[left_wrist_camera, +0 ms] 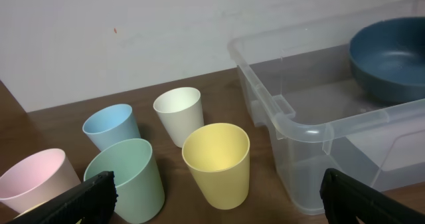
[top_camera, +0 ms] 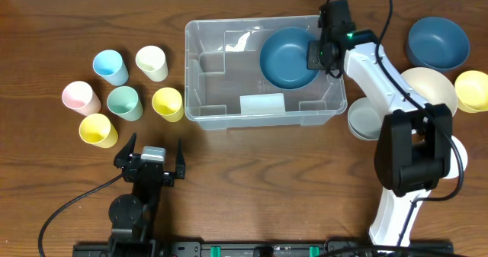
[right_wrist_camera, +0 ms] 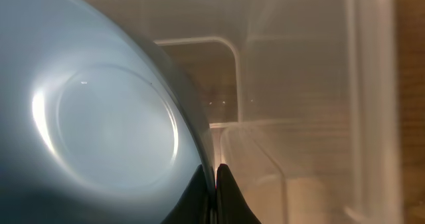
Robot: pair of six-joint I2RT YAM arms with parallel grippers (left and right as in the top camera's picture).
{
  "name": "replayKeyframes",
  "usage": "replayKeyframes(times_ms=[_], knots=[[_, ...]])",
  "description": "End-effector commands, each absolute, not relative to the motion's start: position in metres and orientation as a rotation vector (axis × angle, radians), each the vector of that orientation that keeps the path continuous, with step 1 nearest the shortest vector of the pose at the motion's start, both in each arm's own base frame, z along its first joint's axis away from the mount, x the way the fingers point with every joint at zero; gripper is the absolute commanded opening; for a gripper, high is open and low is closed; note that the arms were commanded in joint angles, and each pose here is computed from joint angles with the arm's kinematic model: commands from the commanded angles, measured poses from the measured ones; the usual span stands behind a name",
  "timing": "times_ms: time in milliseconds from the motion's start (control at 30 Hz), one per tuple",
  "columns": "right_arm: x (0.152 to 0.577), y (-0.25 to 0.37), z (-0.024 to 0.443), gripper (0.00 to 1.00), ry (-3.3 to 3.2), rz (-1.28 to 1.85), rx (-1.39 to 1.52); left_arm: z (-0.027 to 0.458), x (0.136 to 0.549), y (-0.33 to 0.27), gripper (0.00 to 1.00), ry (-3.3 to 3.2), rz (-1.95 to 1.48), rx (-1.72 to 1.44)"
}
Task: Pack container
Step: 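Carry the blue bowl over the bin and lower it inside, then release the blue bowl and move the right gripper to the second blue bowl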
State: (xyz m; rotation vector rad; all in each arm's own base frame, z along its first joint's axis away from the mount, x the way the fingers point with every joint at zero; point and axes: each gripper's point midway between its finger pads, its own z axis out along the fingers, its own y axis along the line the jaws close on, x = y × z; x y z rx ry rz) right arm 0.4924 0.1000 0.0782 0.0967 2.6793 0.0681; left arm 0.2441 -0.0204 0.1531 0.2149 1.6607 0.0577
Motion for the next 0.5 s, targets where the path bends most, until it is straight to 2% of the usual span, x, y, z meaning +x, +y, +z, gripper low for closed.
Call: replayKeyframes(times_ms=[0,33,167,300,467], knots=[[0.4954,0.0989,0.0802,0.02,2.664,0.056,0.093,0.1380,0.2432,-0.0217,0.98,1.705,0.048,0.230],[0.4957,0.0989,0.0803,0.03,2.662,0.057,0.093,0.1380,0.2432,-0.0217,0.98,1.705,0.048,0.229],[0.4970,0.0992,0.0810,0.33,2.656,0.059,0.094,0.1380,0.2432,-0.0217,0.98,1.705,0.048,0.230],[0.4985,0.0996,0.0818,0.39,2.649,0.061,0.094,0.1380,0.2432,-0.0217,0.98,1.705,0.048,0.230],[0.5018,0.1027,0.0872,0.40,2.637,0.082,0.085,0.1380,0.2432,-0.0217,0.98,1.705,0.048,0.230]])
